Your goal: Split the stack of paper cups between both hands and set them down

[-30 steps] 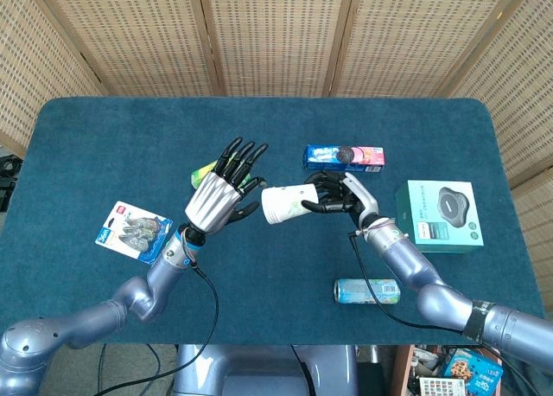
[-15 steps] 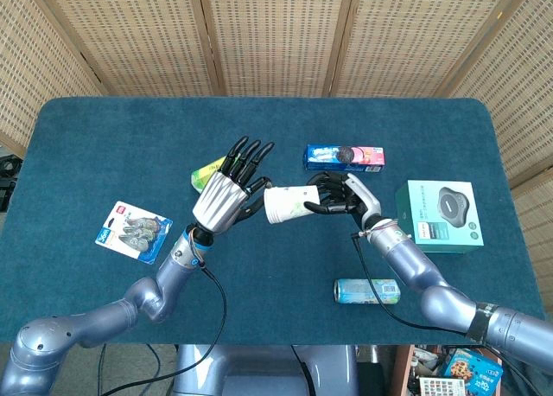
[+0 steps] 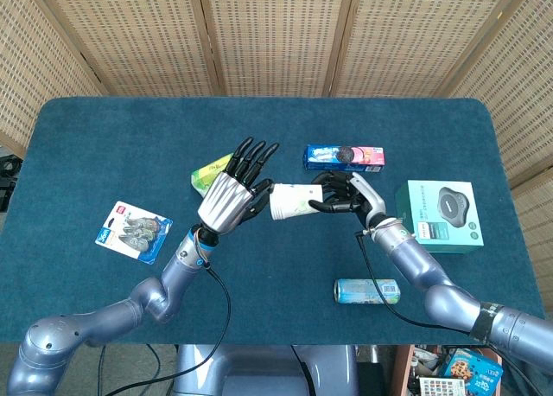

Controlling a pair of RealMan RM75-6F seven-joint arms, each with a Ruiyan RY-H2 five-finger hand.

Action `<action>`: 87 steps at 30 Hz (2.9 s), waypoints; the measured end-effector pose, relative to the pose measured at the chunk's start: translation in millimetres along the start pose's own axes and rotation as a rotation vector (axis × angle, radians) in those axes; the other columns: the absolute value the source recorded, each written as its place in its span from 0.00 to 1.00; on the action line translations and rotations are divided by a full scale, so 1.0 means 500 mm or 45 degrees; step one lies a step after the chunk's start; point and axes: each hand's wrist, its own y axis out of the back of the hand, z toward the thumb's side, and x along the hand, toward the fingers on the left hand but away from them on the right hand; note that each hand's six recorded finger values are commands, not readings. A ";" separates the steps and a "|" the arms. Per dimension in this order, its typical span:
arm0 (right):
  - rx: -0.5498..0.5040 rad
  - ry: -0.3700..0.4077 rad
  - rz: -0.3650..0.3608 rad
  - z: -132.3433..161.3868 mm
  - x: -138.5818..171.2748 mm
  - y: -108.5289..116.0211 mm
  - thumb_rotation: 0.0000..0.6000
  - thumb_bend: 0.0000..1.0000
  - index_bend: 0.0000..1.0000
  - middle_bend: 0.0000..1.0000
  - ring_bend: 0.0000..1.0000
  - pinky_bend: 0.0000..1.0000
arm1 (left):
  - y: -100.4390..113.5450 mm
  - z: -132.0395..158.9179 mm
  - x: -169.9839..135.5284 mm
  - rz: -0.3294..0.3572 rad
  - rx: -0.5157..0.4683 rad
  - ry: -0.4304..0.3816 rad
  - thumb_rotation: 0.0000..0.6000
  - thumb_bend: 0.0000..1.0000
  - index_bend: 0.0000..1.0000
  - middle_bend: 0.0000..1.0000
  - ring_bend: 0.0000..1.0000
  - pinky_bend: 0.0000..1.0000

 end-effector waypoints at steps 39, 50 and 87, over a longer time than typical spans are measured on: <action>0.084 0.001 -0.153 -0.007 0.031 0.122 1.00 0.52 0.55 0.58 0.44 0.56 | 0.070 -0.117 -0.070 0.034 0.114 0.046 1.00 0.53 0.68 0.00 0.00 0.00; 0.724 0.053 -0.252 -0.048 0.041 0.142 1.00 0.52 0.55 0.58 0.44 0.56 | 0.113 -0.225 -0.126 -0.490 0.249 0.066 1.00 0.53 0.68 0.00 0.00 0.00; 1.896 0.231 -0.439 -0.113 0.197 0.150 1.00 0.00 0.00 0.00 0.00 0.01 | 0.149 -0.290 -0.201 -0.856 0.238 0.502 1.00 0.34 0.00 0.00 0.00 0.00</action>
